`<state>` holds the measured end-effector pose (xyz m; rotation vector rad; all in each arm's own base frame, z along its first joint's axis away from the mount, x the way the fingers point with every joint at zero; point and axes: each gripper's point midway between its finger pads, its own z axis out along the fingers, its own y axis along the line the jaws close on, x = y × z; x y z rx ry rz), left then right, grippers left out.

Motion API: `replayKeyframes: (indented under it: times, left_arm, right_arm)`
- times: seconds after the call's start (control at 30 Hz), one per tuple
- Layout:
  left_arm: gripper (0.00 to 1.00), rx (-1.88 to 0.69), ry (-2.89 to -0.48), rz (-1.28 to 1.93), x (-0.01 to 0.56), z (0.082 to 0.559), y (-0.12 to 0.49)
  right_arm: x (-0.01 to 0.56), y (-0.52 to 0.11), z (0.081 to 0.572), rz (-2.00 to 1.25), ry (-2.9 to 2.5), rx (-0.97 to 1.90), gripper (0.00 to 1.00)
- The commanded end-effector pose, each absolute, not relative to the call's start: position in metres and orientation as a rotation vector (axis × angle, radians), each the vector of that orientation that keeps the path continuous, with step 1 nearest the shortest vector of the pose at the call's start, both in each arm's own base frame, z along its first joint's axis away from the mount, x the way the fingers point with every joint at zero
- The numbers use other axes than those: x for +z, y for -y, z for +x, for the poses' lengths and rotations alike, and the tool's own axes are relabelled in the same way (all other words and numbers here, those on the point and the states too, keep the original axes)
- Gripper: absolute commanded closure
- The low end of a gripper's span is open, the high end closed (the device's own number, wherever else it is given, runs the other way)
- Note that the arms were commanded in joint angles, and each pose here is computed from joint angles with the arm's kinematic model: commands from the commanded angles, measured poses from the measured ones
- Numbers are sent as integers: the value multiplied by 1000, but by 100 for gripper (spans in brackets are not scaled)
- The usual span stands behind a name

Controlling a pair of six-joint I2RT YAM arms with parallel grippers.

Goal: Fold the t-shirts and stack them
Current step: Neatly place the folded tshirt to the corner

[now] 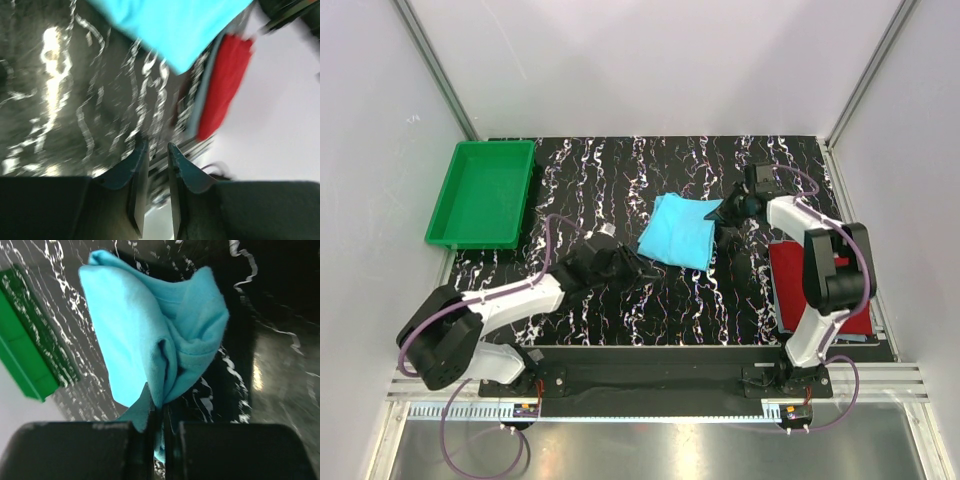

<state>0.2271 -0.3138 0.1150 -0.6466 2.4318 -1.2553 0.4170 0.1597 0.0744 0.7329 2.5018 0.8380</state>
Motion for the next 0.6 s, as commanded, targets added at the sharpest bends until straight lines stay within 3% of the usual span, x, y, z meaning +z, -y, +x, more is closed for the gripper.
replayKeyframes:
  times: [0.0,0.23,0.57]
  left_arm:
    - [74,-1225,-2517,-221,113,197,306]
    - [75,-1177,-2513,312,137,176,303]
    - [74,-1214,-2446,562,145,156,286]
  right_arm:
    - [91,-127,410,705,-2469,577,100]
    - [129,-71,403,841,-2374,209,100]
    - [199,-17,396,961,-2291,-69,100]
